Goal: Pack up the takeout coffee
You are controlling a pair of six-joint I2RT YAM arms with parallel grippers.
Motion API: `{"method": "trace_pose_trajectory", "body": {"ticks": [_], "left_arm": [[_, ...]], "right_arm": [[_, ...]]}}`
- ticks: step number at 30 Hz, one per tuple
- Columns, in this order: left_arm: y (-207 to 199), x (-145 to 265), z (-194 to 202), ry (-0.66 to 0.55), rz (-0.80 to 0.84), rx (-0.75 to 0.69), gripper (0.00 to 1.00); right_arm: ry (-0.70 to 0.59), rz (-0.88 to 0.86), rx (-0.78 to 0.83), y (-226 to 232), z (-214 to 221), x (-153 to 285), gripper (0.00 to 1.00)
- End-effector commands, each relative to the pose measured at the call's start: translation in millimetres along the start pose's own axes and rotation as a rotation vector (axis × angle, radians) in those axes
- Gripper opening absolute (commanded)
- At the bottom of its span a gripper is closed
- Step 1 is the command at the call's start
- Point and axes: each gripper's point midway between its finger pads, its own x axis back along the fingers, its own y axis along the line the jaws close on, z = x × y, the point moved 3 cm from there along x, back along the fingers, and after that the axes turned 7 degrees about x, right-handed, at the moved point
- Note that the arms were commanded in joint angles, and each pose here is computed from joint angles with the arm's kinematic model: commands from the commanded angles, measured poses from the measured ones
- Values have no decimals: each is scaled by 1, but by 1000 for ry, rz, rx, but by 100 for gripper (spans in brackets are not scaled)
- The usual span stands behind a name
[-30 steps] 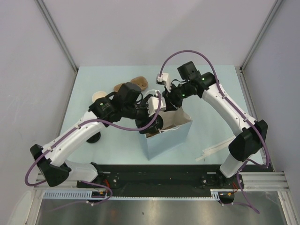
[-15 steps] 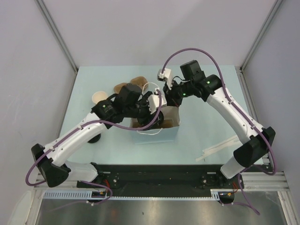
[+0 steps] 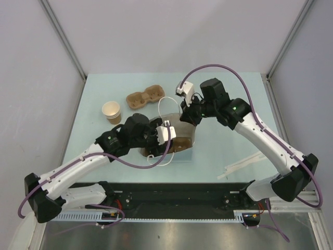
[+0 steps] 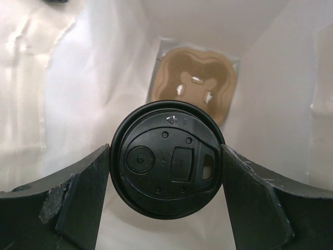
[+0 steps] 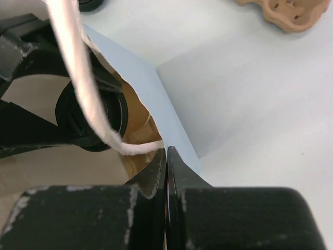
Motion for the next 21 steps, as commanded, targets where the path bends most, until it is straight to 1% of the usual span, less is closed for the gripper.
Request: {"method": "trace_pose_trajectory", "body": {"ticks": [1,6,8,9,11,12,14,15,16,17,21], "left_arm": [[11,3,-9,-90,-88,-100,0],[16,-1,-11,-131,-133,-129,0],[18,-4,-13,-160,-152,-147,0],[18,-8,-7,-151,-157,-152,0],[19,-11,-6,-169,-171,-161,0],[17,-15,5,-152,-168,-166,0],[16,-16,7,-170,-180,-172,0],[14,-18,15,-164,-177,-175,0],[12,-17,15,-176,-177,-181,0],[10,-17,17,-179,-179,-185,0],[2,-15,25,-199,-185,-220,0]], "right_arm": [[-146,218,58,-19,-38,23,0],[-170,334,138,-24,-43,31,0],[-183,361,162,-24,-46,32,0],[-167,370,175,-22,-40,29,0],[-187,383,194,-19,-40,31,0],[-184,375,204,-15,-37,27,0],[-180,342,220,-1,-29,21,0],[-177,326,226,5,-26,19,0],[-172,295,235,17,-20,12,0],[-174,311,238,19,-18,16,0],[-157,275,239,39,-3,12,0]]}}
